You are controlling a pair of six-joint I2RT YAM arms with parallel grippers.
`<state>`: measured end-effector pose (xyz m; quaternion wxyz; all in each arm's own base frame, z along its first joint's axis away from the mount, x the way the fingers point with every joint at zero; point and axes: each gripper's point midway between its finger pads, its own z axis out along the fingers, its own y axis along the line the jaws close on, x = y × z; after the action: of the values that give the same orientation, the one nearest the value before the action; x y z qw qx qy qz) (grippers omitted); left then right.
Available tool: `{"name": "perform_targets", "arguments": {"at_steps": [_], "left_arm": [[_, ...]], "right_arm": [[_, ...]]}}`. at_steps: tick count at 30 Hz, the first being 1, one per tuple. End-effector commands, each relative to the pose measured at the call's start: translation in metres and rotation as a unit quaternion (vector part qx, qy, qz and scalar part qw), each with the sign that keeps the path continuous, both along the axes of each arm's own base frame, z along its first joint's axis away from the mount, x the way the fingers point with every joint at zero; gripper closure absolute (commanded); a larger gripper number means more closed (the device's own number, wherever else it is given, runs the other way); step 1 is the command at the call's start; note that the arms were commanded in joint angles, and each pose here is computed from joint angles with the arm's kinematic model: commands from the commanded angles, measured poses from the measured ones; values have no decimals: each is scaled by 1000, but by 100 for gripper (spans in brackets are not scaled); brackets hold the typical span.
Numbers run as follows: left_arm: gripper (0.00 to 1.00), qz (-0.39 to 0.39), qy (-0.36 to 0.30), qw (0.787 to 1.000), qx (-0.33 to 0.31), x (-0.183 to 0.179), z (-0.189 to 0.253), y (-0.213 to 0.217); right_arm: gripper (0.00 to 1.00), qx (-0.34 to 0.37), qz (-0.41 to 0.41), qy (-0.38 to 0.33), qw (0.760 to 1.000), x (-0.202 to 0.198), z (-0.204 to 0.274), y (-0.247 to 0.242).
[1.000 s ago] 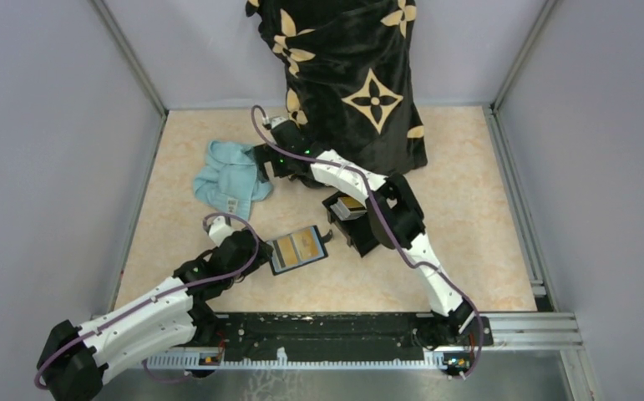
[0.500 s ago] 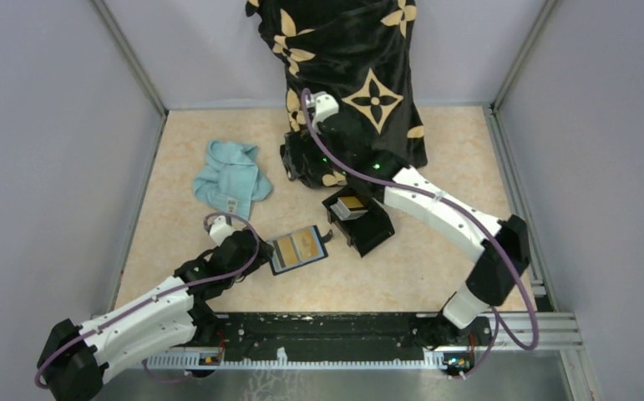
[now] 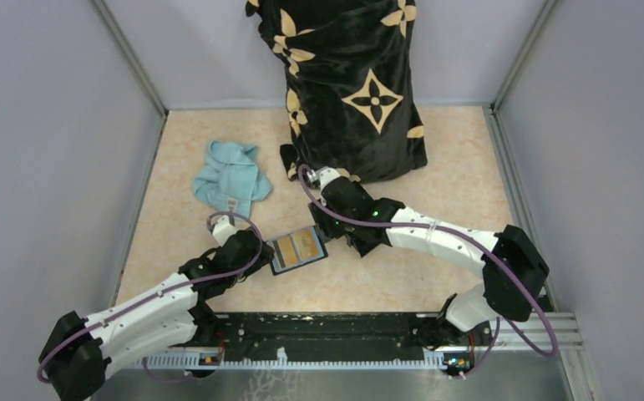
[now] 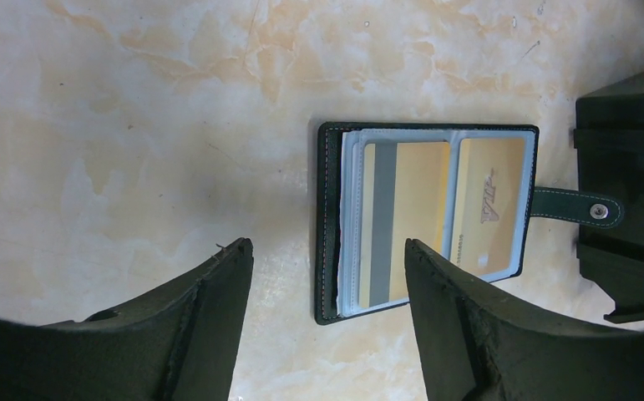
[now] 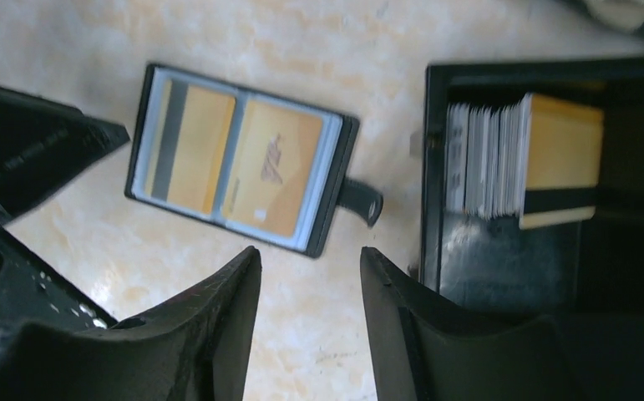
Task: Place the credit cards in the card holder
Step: Close the card holder at the center of the board.
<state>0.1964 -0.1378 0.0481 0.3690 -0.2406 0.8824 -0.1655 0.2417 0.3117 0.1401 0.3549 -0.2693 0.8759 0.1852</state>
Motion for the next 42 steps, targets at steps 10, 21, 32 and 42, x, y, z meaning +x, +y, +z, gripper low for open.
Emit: {"name": "perform_targets", "arguments": {"at_steps": [10,21,32,42], "left_arm": [[28,-14,-14,1000,-13,7,10,-12],[28,-14,-16,1000,-11,8,9,-12],[28,-14,-13,1000,-11,6,6,-11],[28,-12,-9,1000,-9,3,2,-8]], "right_arm": [[59,14,-49,34,998,-23,-41,-2],[61,-37,-88,25,995,-1,-73,1],[64,-33,-100,1,994,14,-69,8],[75,-53,-104,-3,993,26,-85,8]]}}
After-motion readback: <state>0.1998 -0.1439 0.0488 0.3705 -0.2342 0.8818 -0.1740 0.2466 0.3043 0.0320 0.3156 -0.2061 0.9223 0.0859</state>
